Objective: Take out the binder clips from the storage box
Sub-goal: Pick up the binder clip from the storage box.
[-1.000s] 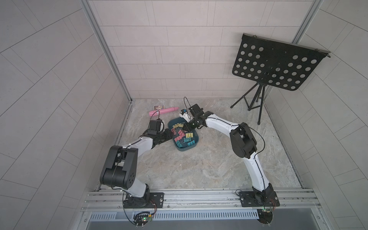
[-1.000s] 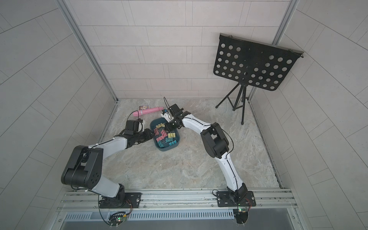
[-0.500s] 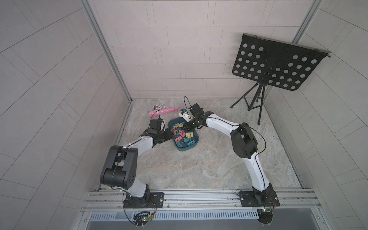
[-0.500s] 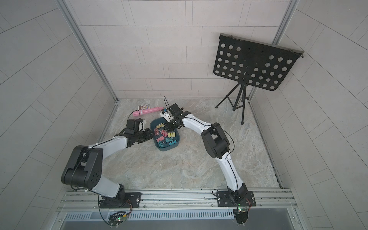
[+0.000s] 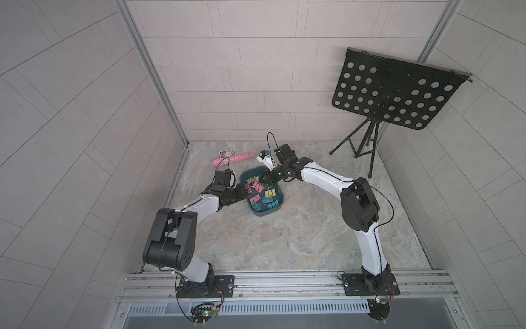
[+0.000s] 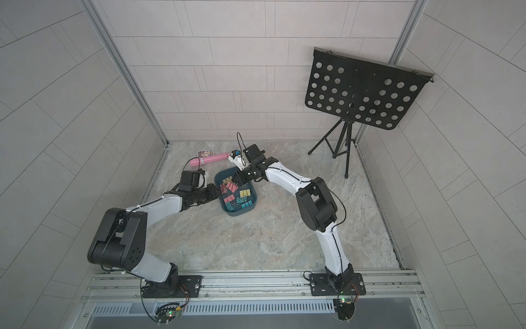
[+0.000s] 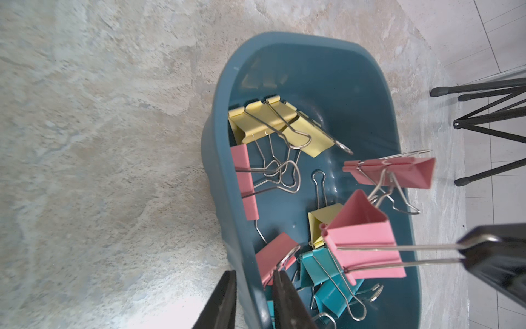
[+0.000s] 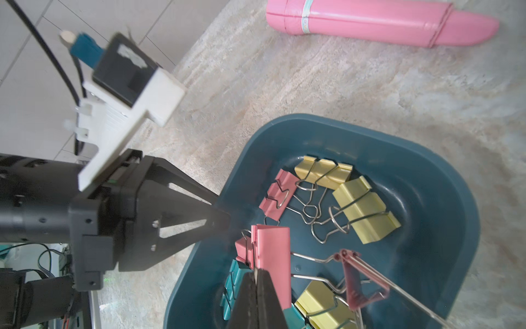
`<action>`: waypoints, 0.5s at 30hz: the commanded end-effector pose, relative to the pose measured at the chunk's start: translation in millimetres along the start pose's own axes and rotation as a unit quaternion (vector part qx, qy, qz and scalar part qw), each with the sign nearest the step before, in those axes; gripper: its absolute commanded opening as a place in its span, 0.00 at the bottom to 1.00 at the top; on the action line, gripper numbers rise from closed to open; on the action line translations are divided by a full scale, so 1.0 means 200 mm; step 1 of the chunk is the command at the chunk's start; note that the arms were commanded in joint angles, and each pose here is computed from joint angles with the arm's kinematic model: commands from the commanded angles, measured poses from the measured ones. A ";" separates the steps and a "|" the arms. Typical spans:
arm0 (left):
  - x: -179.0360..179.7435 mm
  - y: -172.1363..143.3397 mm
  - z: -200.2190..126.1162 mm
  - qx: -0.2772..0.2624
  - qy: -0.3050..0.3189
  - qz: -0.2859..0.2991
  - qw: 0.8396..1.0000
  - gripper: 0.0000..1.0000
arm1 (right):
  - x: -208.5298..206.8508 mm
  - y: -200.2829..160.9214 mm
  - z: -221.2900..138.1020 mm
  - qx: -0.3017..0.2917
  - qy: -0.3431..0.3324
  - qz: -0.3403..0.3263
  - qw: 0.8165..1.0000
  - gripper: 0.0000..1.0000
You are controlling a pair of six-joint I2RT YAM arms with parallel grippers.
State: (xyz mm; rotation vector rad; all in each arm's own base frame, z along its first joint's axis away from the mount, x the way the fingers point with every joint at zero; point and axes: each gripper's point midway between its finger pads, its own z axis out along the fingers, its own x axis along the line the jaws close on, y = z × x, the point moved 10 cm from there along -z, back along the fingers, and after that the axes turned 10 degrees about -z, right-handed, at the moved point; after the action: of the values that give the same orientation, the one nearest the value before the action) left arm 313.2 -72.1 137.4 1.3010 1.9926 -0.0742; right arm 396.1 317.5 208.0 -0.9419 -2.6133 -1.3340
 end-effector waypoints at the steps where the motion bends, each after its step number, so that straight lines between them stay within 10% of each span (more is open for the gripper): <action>1: 0.01 0.00 -0.01 0.002 0.018 0.006 1.000 0.30 | 0.04 0.07 -0.09 -0.036 0.011 0.001 0.999 0.00; 15: 0.01 -0.01 -0.02 0.002 0.018 0.007 1.000 0.30 | 0.08 0.10 -0.19 -0.069 0.031 0.009 0.997 0.00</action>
State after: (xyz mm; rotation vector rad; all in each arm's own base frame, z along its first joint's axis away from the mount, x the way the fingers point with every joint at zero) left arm 313.2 -71.9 137.4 1.3007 1.9941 -0.0718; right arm 389.8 309.5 212.4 -0.9683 -2.5162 -1.3830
